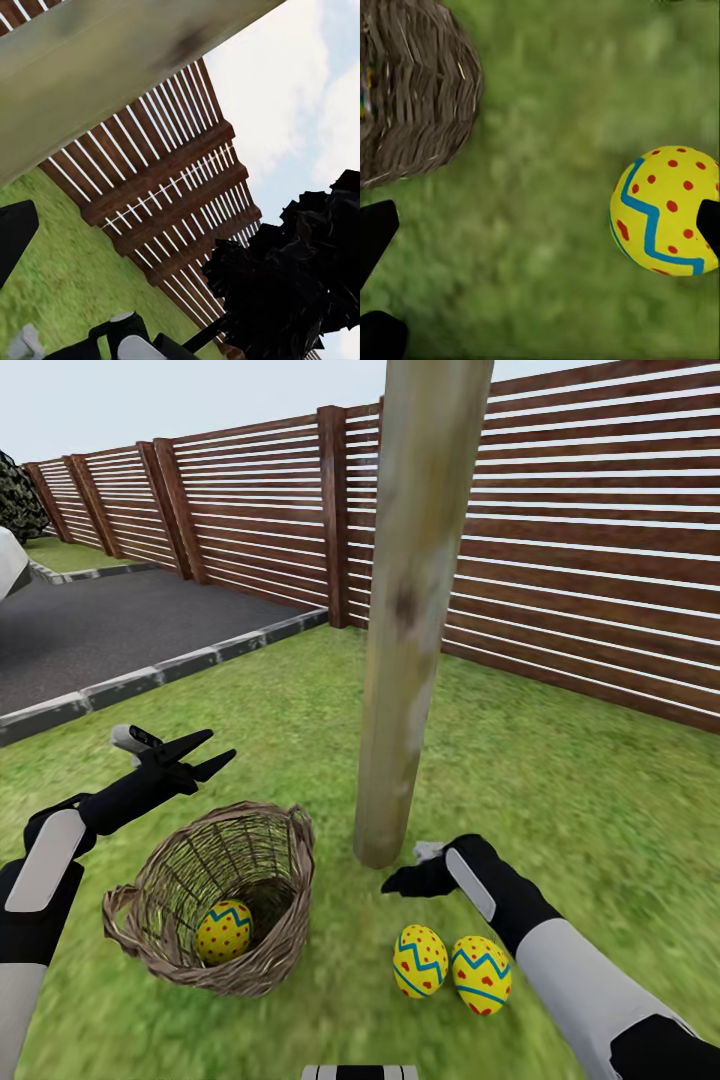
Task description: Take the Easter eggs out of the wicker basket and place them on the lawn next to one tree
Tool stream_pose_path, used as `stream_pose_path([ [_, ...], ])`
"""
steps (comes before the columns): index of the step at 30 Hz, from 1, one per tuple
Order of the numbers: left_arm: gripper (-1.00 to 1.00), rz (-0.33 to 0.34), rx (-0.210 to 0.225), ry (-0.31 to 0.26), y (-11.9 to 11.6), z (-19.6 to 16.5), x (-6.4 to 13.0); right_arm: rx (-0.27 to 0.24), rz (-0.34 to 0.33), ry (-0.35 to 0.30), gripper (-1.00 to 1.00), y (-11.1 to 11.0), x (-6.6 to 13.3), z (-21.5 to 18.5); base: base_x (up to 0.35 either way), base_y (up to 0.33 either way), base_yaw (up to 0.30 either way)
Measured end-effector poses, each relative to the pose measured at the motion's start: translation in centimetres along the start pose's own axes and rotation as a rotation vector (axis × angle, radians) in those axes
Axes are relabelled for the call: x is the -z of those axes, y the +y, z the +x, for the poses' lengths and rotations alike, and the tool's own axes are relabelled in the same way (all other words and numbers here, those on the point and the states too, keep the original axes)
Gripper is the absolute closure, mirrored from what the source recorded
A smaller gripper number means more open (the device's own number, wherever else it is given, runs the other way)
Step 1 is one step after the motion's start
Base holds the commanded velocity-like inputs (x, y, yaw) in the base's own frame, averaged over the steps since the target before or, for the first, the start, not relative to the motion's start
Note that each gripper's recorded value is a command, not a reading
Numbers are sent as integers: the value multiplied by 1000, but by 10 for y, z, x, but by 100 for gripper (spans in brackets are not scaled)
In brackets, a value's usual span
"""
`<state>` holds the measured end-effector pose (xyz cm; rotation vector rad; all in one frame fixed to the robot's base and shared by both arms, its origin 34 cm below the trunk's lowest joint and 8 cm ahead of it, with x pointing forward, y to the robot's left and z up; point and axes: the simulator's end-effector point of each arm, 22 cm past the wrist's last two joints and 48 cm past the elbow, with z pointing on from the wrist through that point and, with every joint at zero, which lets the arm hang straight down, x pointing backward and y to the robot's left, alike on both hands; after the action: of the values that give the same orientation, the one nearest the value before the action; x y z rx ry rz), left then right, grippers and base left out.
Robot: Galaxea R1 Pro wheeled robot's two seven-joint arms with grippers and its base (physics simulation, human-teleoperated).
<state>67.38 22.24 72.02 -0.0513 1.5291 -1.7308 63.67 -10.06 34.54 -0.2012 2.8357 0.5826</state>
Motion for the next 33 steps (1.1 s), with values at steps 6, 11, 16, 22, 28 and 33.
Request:
stream_pose_path([
  [6, -100, 5, -2, -2, -3, 0, -1, 55, -20, -81, -100, 13, 22, -26, 0, 0, 177],
  [11, -100, 17, -19, -5, -16, -3, -2, 76, -21, -115, -100, 21, 37, -35, 0, 0, 280],
  [16, -100, 26, -33, -8, -26, -5, -3, 105, -33, -165, -100, 34, 56, -49, 0, 0, 212],
  [22, -100, 29, -34, -7, -26, -4, -5, 141, -35, -234, -100, 35, 81, -69, 0, 0, 23],
  [28, -100, 29, -34, -6, -26, -4, -5, 169, -52, -282, -100, 48, 97, -82, 0, 0, 0],
  [33, -100, 29, -34, -7, -26, -4, -5, 163, -67, -284, -100, 51, 97, -82, 0, 0, 0],
])
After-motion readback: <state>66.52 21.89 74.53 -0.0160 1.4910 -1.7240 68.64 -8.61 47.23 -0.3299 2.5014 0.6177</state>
